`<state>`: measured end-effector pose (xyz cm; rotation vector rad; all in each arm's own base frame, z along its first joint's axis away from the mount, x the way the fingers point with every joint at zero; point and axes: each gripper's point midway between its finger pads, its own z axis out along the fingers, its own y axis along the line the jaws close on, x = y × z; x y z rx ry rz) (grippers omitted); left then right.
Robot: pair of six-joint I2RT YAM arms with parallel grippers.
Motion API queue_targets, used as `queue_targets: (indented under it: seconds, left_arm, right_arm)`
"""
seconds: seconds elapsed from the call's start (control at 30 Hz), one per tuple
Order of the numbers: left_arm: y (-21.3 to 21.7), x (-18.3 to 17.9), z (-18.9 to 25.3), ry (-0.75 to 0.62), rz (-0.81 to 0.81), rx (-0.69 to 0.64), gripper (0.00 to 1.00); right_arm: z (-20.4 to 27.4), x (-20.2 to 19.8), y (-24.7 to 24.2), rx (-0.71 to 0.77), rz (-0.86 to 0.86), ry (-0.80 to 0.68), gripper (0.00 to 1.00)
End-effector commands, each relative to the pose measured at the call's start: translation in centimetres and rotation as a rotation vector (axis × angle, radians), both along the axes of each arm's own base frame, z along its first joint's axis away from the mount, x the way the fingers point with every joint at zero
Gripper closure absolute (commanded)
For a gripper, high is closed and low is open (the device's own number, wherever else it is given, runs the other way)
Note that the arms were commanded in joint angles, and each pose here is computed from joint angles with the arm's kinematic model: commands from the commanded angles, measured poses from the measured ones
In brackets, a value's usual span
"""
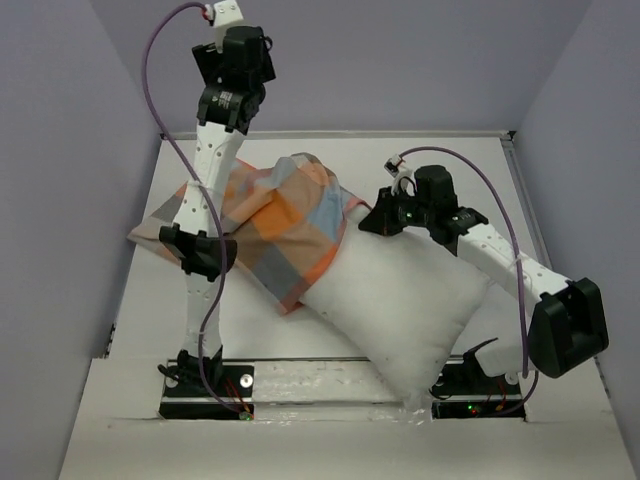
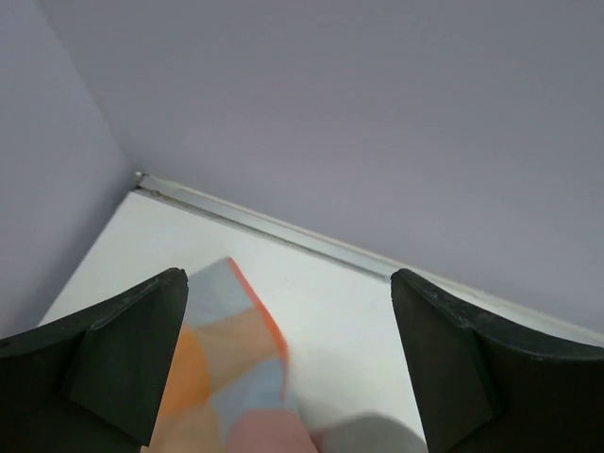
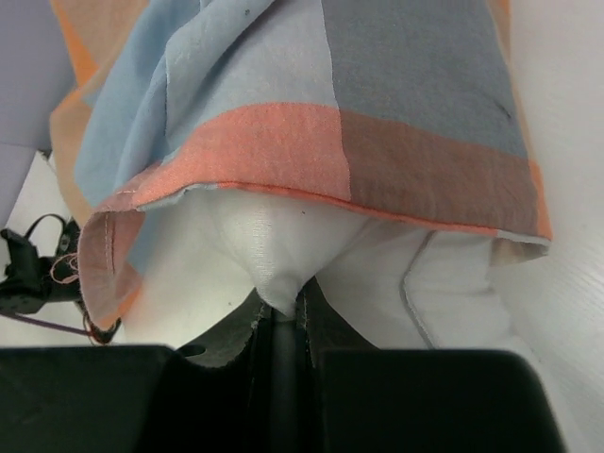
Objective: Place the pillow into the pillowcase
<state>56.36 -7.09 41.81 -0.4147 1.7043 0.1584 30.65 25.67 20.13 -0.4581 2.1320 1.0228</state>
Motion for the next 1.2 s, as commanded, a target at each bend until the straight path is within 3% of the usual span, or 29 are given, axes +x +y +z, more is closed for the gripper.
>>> queue_targets:
  seconds: [0.0,0.03,0.07,0.13,0.17,0.23,0.27,0.33,0.37,0.4,0.43,0.5,0.63,0.7,0.97,1.17]
  left_arm:
    - [-10.2,-9.9,5.6,-0.006,-0.263,0.054,0.02]
    - [-13.8,-12.2,7.1,-0.042,-0.355,0.055,0.02]
    - [-13.9,-14.9,10.0,-0.104,-0.389,0.041,0.03]
    - [-14.9,-17.6,11.6,-0.138,-0.435,0.067,0.03]
    - [-14.8,-21.0,14.0,-0.189,-0.482,0.045,0.03]
    - [-14.8,-23.3,13.6,-0.171,-0.497,0.065,0.04]
    - [-14.4,-26.5,14.8,-0.199,-0.55,0.03,0.04]
    - [-16.1,-27.9,10.9,-0.13,-0.584,0.07,0.04]
    - [-14.9,-31.0,11.2,-0.164,-0.609,0.022,0.05]
    - [-15.0,-31.9,9.6,-0.163,-0.625,0.01,0.05]
    - [-17.2,-32.0,3.7,-0.102,-0.652,0.061,0.05]
    - [-16.5,-33.9,0.7,-0.088,-0.673,-0.073,0.07]
    - [-16.3,-34.5,-11.7,0.072,-0.625,-0.028,0.07]
    - [-16.0,-34.4,-15.2,0.103,-0.576,-0.002,0.07]
    - [-20.4,-32.3,-19.5,0.121,-0.619,0.145,0.01]
    - [-20.9,-28.1,-18.2,0.04,-0.567,0.17,0.01]
  right_arm:
    - [3.0,3.8,0.0,-0.034,-0.063,-0.135,1.0]
    - [2.6,4.9,-0.4,-0.055,-0.09,-0.138,1.0]
    - [3.4,5.4,-0.4,-0.061,-0.09,-0.158,1.0]
    - [3.8,6.0,-0.6,-0.065,-0.088,-0.175,1.0]
    - [4.1,6.4,-0.7,-0.064,-0.086,-0.188,1.0]
    - [4.7,6.8,-0.7,-0.066,-0.088,-0.211,1.0]
    - [5.0,7.2,-0.9,-0.073,-0.105,-0.227,1.0]
    - [5.2,7.6,-0.9,-0.079,-0.111,-0.244,1.0]
    - [5.4,8.4,-1.3,-0.082,-0.124,-0.253,1.0]
    - [5.5,8.8,-1.6,-0.08,-0.13,-0.255,1.0]
    - [5.8,9.5,-2.3,-0.073,-0.143,-0.259,1.0]
    - [5.9,10.0,-2.4,-0.033,-0.115,-0.251,1.0]
    - [6.0,10.8,-2.6,-0.018,-0.051,-0.239,1.0]
    - [5.2,11.0,-2.5,-0.045,-0.029,-0.211,1.0]
    - [4.2,10.9,-3.4,-0.07,-0.088,-0.173,1.0]
    - [3.8,9.3,-2.5,-0.001,-0.038,-0.137,1.0]
